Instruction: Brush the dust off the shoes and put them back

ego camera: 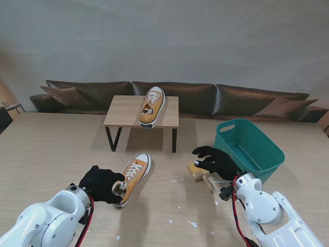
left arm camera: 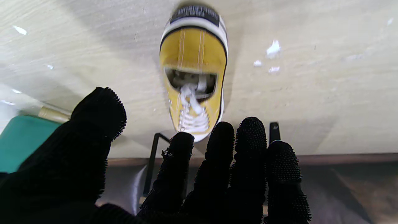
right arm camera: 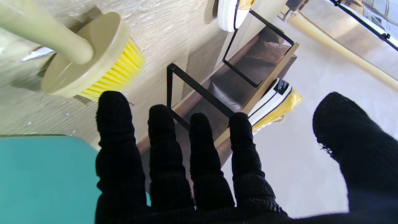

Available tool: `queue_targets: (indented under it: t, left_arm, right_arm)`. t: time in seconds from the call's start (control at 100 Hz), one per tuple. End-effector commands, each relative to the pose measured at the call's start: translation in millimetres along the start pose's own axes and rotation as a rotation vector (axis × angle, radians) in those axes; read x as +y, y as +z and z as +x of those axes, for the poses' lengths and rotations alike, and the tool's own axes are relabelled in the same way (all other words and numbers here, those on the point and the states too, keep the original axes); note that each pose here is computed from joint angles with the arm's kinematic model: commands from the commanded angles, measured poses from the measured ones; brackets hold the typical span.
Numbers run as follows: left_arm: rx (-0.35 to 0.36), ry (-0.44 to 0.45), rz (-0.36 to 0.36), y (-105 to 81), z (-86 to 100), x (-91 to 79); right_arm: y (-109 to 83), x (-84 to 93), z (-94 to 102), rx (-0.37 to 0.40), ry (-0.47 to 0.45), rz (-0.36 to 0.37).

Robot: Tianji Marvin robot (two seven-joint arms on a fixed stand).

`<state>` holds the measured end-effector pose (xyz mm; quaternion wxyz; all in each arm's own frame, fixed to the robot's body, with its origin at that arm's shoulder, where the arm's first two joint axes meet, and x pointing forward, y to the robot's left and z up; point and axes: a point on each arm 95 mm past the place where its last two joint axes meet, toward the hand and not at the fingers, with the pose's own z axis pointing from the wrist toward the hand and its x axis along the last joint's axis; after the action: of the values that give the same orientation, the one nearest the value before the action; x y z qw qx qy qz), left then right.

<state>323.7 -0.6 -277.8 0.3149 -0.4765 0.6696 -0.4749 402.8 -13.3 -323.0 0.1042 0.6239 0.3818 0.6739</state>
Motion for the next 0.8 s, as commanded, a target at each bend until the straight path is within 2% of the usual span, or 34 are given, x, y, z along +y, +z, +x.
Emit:
queue_targets:
  t: [0.0, 0.19, 0.33, 0.43, 0.57, 0.79]
  left_arm:
    - [0.018, 0.009, 0.048, -1.0, -0.1, -27.7]
    - [0.085, 0.076, 0.167, 6.4, -10.8, -81.0]
    - [0.094, 0.114, 0.216, 20.4, -21.1, -110.2]
    - [0.086, 0.118, 0.192, 33.0, -28.2, -123.0]
    - [0.093, 0.130, 0.195, 56.7, -39.7, -136.9]
    - [0.116, 0.115, 0.173, 92.3, -52.5, -149.9]
  right_arm:
    - [-0.1, -5.4, 0.1, 0.001, 0.003, 0.021]
    - [1.1, -6.8, -0.5, 0.002, 0.003, 0.021]
    - [2.3, -7.0, -0.8, 0.002, 0.004, 0.016]
    - [3.1, -7.1, -1.0, 0.002, 0.004, 0.012]
    - [4.4, -7.1, -1.4, 0.000, 0.005, 0.008]
    - [7.0, -6.6, -2.8, -0.005, 0.009, 0.002]
